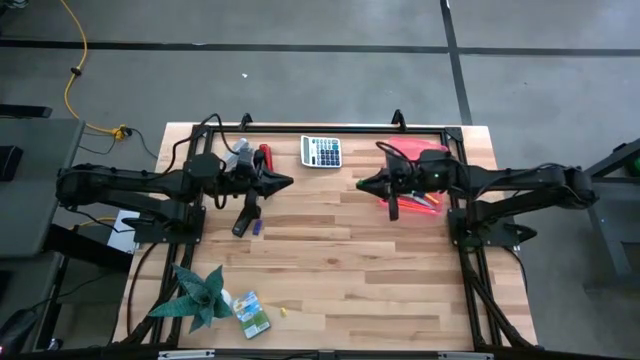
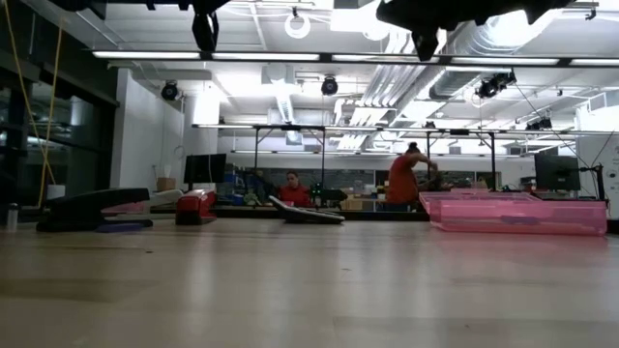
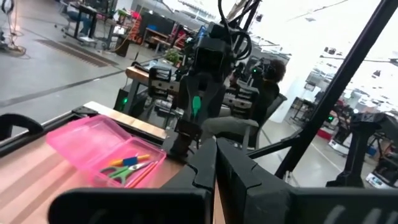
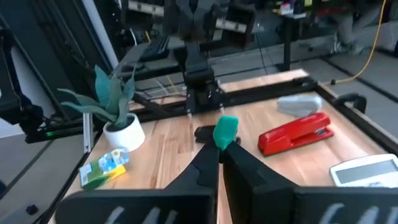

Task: Pack school essentials
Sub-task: Put the green eraser into the pink supply box, then put the yellow eraser into the pink supply box

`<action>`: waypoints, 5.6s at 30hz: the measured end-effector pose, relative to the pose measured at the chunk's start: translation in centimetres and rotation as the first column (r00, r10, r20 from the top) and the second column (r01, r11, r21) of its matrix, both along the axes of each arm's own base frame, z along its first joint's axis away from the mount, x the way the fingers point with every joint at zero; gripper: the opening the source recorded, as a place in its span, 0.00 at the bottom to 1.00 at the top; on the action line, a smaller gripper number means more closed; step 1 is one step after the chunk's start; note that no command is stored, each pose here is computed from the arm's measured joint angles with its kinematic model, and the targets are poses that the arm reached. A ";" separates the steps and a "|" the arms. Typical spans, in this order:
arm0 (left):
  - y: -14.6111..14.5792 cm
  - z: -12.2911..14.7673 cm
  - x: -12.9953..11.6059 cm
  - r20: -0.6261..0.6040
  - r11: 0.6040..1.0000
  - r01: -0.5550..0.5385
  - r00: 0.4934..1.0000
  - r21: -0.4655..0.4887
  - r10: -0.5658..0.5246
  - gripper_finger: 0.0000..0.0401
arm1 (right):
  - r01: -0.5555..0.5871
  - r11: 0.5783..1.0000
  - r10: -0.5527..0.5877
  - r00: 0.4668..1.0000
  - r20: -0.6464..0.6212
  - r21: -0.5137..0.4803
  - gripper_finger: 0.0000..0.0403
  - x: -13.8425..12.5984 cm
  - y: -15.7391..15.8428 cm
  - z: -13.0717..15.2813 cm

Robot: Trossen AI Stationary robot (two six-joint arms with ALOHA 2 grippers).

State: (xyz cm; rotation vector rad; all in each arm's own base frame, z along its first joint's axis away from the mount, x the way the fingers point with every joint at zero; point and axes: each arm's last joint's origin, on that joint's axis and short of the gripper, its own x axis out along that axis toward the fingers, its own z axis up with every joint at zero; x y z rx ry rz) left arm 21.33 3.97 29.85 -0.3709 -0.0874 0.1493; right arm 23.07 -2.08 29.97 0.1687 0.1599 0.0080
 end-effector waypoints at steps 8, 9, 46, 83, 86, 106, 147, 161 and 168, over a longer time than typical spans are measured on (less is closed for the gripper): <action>0.0 0.1 0.0 0.002 1.000 0.001 1.000 0.024 -0.001 0.00 | 0.001 1.000 -0.001 1.000 -0.003 0.001 0.00 -0.1 0.0 0.0; 0.0 0.1 0.0 0.002 1.000 0.006 1.000 0.023 -0.006 0.00 | 0.004 1.000 -0.004 1.000 -0.003 0.000 0.00 -0.1 0.0 0.0; -0.1 0.0 0.0 0.002 0.999 0.032 0.999 0.016 -0.032 0.00 | 0.983 0.180 -0.466 0.046 -0.884 -0.044 0.00 -10.7 -6.2 -14.9; -0.1 0.1 -0.1 0.001 0.999 0.040 0.999 0.017 -0.040 0.00 | 0.326 0.888 -0.282 0.943 -0.176 0.325 0.49 -5.1 -1.6 -5.6; -0.1 0.1 -0.1 0.000 0.999 0.039 0.999 0.029 -0.039 0.00 | 0.119 0.964 -0.128 0.992 0.022 0.238 0.48 -4.3 -0.4 -3.9; -0.1 0.1 -0.1 -0.017 0.991 0.034 0.999 0.129 -0.032 0.00 | -0.020 0.997 0.030 0.991 0.133 -0.073 0.31 -4.0 1.9 -3.0; -12.9 -4.7 9.2 -0.838 0.563 0.819 0.384 0.114 -0.388 0.46 | -0.005 0.999 0.012 0.991 0.136 -0.051 0.00 -4.0 1.9 -3.0; -19.9 -13.2 11.7 -0.924 0.342 0.939 0.114 -0.020 -0.365 0.42 | -0.005 0.999 0.012 0.992 0.129 -0.051 0.00 -4.0 1.9 -3.0; -20.3 -14.9 12.0 -0.926 0.267 0.963 0.064 -0.041 -0.372 0.38 | -0.003 0.999 0.007 0.992 0.124 -0.034 0.00 -4.0 1.8 -3.1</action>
